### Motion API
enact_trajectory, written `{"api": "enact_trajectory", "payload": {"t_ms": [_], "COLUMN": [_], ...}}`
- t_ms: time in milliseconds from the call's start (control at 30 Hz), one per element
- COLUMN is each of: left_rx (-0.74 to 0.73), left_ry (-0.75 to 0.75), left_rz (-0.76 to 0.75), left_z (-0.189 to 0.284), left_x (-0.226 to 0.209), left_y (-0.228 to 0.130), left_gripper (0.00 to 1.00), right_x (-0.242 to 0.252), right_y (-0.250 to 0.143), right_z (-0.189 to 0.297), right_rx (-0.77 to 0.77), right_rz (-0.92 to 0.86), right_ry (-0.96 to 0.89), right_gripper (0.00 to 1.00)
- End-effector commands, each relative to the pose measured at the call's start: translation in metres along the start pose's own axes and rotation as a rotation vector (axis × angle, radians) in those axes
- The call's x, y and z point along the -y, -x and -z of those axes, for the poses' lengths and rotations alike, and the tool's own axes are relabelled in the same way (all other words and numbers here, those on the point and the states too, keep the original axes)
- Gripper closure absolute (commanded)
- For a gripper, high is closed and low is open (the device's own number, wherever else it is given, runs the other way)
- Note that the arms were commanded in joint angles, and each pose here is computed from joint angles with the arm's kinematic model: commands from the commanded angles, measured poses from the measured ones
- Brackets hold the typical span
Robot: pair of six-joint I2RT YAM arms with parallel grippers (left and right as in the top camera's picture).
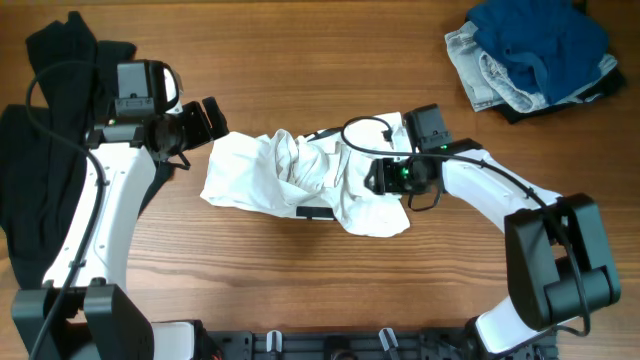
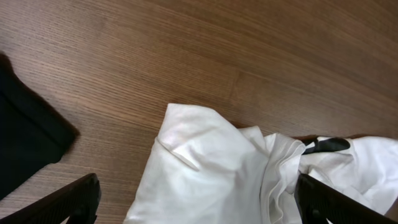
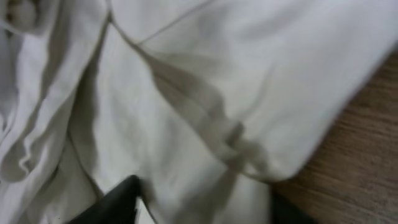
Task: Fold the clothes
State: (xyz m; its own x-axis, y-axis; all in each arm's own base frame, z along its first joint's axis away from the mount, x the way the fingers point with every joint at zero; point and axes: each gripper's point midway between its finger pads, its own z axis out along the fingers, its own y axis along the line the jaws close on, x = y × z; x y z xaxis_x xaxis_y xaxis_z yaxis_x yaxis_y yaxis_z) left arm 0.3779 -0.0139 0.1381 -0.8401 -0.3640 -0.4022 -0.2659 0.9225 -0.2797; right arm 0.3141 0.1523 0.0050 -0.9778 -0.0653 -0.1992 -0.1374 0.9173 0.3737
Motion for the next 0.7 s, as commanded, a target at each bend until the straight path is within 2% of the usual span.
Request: {"api": "enact_trajectory", "payload": {"t_ms": [0, 167, 267, 500, 567, 667], "left_rx": [-0.007, 0.022, 0.025, 0.041, 0.044, 0.048], "left_ry": [0.030, 0.131, 0.192, 0.252, 0.259, 0.268], "left_rz": [0.014, 0.014, 0.014, 0.052, 0.068, 0.088], "left_z": [-0.004, -0.004, -0.002, 0.002, 0.004, 0.005], "left_x": [-0.006, -0.024, -0.035, -0.057, -0.063, -0.071], "left_y": [0.000, 0.005, 0.004, 0.009, 0.011, 0.013], "left_gripper": [0.00, 0.00, 0.00, 0.00, 0.00, 0.00], "right_x": [0.015, 0.024, 0.046, 0.077, 0.074, 0.045], "right_y": [-0.002, 0.033, 0.052, 0.078, 0.085, 0.098], "right_z": [-0.008, 0.020, 0.061, 0.143, 0.162, 0.178], "right_rx": [0.008, 0.083, 0.126, 0.197, 0.215, 0.236], "right_rz": [-0.043, -0.081, -0.113, -0.049, -0.030, 0.031], "right_ry": [-0.077, -0.080, -0.100, -0.041, -0.020, 0.037], "right_gripper": [0.96, 0.96, 0.96, 0.96, 0.96, 0.96]}}
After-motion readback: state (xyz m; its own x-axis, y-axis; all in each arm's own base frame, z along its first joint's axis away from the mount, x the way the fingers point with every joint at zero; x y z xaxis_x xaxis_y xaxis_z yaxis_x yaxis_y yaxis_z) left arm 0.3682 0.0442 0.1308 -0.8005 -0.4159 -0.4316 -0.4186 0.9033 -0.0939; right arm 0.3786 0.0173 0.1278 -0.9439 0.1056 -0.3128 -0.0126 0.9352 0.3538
